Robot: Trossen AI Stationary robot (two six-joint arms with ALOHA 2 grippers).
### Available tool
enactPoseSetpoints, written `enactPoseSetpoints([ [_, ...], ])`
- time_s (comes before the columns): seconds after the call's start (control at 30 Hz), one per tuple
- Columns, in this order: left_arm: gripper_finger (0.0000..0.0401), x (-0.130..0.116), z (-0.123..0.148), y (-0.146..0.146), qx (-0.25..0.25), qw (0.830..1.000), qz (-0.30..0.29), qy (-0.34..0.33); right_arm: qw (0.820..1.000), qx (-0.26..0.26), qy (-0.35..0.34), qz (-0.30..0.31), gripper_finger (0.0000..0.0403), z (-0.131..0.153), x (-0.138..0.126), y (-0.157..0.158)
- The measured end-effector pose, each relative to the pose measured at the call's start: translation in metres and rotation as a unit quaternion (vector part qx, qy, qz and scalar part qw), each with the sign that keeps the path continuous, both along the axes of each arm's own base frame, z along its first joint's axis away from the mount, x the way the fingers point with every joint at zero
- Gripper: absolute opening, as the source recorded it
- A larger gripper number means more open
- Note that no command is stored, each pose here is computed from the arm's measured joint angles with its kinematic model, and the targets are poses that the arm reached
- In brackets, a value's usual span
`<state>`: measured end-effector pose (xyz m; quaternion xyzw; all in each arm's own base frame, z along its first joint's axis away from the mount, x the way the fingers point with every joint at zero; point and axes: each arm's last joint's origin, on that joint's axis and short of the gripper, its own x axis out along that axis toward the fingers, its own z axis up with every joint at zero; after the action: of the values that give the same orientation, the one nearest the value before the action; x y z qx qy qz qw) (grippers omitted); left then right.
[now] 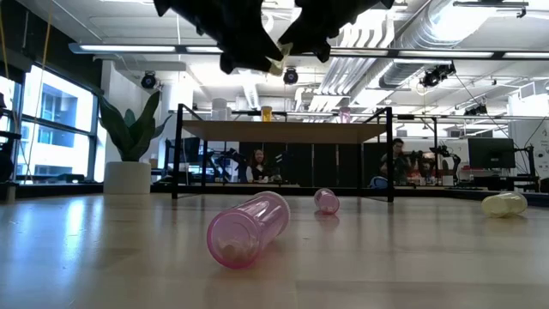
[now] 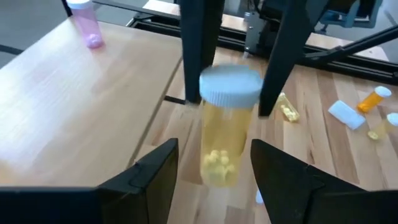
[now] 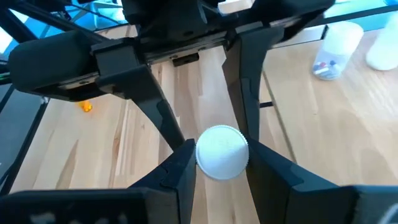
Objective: Pick and place medicine bottles onto shelf by color
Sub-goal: Put the bottom left yellow pill bottle on the shelf
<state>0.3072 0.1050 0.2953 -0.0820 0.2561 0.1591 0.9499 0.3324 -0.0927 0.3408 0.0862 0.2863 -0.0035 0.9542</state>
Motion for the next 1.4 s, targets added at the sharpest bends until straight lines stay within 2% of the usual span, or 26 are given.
enactPoseSetpoints([
  [0.5, 0.0193, -0.007, 0.0, 0.019, 0.0, 1.0, 0.031, -0.001, 0.996, -0.03, -0.025, -0.084, 0.0111, 0.012, -0.026, -0.055],
  [0.8, 0.0193, -0.029, 0.018, 0.032, 0.009, 0.998, 0.066, -0.02, 0.986, -0.104, -0.032, -0.127, 0.0111, 0.037, -0.043, -0.091],
  [1.13, 0.0193, -0.066, 0.042, 0.037, 0.016, 0.994, 0.104, -0.029, 0.986, -0.08, 0.073, -0.126, 0.0111, 0.003, -0.038, -0.117],
  [1.4, 0.0193, -0.081, 0.056, 0.035, 0.031, 0.991, 0.123, -0.049, 0.984, -0.077, 0.105, -0.124, 0.0111, -0.018, -0.028, -0.127],
])
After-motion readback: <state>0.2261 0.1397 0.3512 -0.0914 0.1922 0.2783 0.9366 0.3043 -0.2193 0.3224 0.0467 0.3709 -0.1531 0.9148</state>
